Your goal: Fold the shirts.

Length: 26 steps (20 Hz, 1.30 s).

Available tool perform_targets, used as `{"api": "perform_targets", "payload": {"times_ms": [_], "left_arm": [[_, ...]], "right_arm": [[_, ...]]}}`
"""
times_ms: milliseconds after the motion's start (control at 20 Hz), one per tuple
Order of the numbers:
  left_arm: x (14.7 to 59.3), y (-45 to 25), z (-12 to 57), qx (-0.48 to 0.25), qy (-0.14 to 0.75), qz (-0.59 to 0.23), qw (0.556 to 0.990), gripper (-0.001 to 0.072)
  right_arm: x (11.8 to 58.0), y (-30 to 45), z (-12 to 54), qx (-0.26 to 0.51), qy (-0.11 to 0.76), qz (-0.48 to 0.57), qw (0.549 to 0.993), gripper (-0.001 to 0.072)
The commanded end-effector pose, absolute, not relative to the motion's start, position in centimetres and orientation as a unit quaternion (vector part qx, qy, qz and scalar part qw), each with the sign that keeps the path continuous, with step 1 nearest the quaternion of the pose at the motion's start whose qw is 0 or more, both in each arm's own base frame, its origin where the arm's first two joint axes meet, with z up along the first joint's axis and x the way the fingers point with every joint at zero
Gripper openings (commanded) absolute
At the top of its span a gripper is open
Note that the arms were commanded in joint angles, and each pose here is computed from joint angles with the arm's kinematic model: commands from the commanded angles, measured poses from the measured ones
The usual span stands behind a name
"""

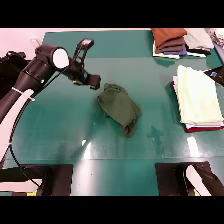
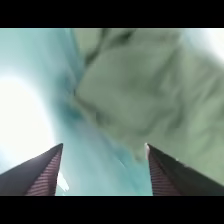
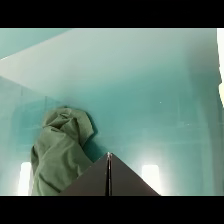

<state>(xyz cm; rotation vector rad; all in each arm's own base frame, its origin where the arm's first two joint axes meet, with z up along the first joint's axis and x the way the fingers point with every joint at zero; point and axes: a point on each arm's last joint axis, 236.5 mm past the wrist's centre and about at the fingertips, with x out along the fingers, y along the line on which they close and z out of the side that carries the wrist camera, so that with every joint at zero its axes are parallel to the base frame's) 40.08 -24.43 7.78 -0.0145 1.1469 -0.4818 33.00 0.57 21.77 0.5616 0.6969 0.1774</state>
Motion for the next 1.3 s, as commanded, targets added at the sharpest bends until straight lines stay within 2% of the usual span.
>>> {"api": "perform_targets", "payload": {"times_ms": [0,200,400,450,500,550,700,900,1050,1100,1150,1200,1250], "left_arm": [[37.4,-23.4,2.3,-0.070,0.607,-0.221,0.760,0.0610],[34.2,-25.1,-3.0,-0.138,0.638,-0.234,0.721,0.0609],[34.5,-27.6,-3.8,-0.213,0.608,-0.254,0.721,0.0596],[35.0,-28.0,-3.8,-0.214,0.598,-0.253,0.730,0.0560],[35.2,-28.5,-3.7,-0.212,0.590,-0.255,0.736,0.0453],[35.3,-29.3,-3.7,-0.207,0.581,-0.260,0.743,0.0428],[35.2,-31.0,-3.5,-0.196,0.563,-0.270,0.756,0.0428],[33.9,-31.2,-5.0,-0.183,0.588,-0.271,0.739,0.0428],[35.2,-31.2,-4.2,-0.189,0.570,-0.269,0.753,0.0426],[35.7,-31.2,-3.5,-0.192,0.567,-0.272,0.754,0.0368],[36.3,-31.1,-2.5,-0.193,0.563,-0.277,0.754,0.0079],[37.0,-30.9,-1.2,-0.196,0.555,-0.282,0.757,0.0027],[37.8,-30.7,0.3,-0.197,0.544,-0.288,0.763,0.0025]], "right_arm": [[33.0,0.6,21.8,0.271,0.336,0.086,0.898,0.0021],[33.0,0.6,21.8,0.271,0.336,0.086,0.898,0.0021],[33.0,0.6,21.8,0.272,0.335,0.086,0.898,0.0021],[33.0,0.6,21.8,0.271,0.335,0.085,0.898,0.0021],[33.0,0.6,21.9,0.272,0.335,0.086,0.898,0.0020],[33.0,0.6,21.8,0.272,0.335,0.086,0.898,0.0021],[33.0,0.6,21.8,0.272,0.337,0.086,0.897,0.0021],[32.9,0.6,21.8,0.272,0.337,0.087,0.897,0.0021],[32.7,0.8,21.6,0.271,0.344,0.089,0.895,0.0021],[32.6,0.9,21.5,0.271,0.347,0.091,0.893,0.0021],[32.4,1.1,21.3,0.271,0.353,0.094,0.891,0.0021],[32.0,1.4,20.9,0.270,0.364,0.098,0.886,0.0021],[31.6,1.8,20.4,0.270,0.376,0.104,0.880,0.0021]]}}
